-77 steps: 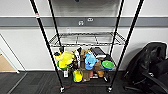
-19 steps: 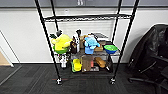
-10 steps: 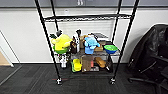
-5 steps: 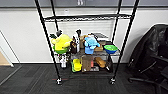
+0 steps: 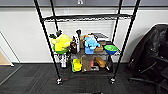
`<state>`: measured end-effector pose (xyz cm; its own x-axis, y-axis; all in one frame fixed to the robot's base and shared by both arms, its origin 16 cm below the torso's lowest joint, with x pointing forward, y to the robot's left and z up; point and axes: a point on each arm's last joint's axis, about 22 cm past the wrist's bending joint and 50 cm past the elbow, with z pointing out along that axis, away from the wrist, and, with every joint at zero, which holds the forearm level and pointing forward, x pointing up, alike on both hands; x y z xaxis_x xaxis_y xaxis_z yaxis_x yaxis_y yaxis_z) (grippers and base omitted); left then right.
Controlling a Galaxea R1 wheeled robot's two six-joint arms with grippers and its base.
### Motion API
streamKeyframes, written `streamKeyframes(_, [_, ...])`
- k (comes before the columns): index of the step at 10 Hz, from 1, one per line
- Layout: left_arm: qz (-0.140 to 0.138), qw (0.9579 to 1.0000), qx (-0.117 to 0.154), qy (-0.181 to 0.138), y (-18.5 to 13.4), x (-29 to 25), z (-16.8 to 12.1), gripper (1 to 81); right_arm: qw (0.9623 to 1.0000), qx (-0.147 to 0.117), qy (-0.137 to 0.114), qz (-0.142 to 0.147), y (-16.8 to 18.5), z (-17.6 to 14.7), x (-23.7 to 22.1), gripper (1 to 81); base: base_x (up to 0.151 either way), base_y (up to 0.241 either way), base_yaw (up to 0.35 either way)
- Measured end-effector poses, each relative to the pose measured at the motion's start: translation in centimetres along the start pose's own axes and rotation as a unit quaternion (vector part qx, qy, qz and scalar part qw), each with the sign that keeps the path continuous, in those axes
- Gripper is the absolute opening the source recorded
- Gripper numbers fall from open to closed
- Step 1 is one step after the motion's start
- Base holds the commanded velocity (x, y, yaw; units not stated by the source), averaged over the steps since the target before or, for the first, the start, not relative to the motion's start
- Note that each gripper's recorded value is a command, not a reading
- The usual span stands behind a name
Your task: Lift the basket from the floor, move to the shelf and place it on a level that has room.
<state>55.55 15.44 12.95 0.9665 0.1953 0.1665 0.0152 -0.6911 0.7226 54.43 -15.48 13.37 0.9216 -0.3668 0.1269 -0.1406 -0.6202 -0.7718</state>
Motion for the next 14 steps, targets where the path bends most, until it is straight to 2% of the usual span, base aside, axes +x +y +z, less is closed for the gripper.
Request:
streamKeyframes(3, [-0.008, 0.9999, -0.007, -0.006, 2.6, 1.3, -1.4, 1.0, 0.9998, 0.01, 0.013, 0.012, -3.2, -3.1, 2.7, 1.0, 0.0, 0.0, 0.0])
streamKeyframes(9, [-0.024, 0.9995, -0.008, -0.02, 6.3, 3.2, -4.5, 1.0, 0.9997, 0.007, 0.008, 0.023, -7.2, -5.8, 5.1, 1.0, 0.0, 0.0, 0.0])
streamKeyframes(10, [-0.021, 0.9995, -0.009, -0.02, 7.1, 3.5, -5.2, 1.0, 0.9997, 0.007, 0.007, 0.022, -7.9, -6.5, 5.1, 1.0, 0.0, 0.0, 0.0])
streamKeyframes(12, [-0.007, 0.9999, -0.013, -0.007, 10.0, 5.1, -7.6, 1.0, 0.9996, 0.015, 0.021, 0.009, -10.9, -8.8, 6.2, 1.0, 0.0, 0.0, 0.0])
streamKeyframes(14, [0.003, 0.9997, -0.024, -0.004, 12.6, 5.8, -8.7, 1.0, 0.9994, 0.016, 0.03, 0.005, -12.4, -10.5, 6.8, 1.0, 0.0, 0.0, 0.0])
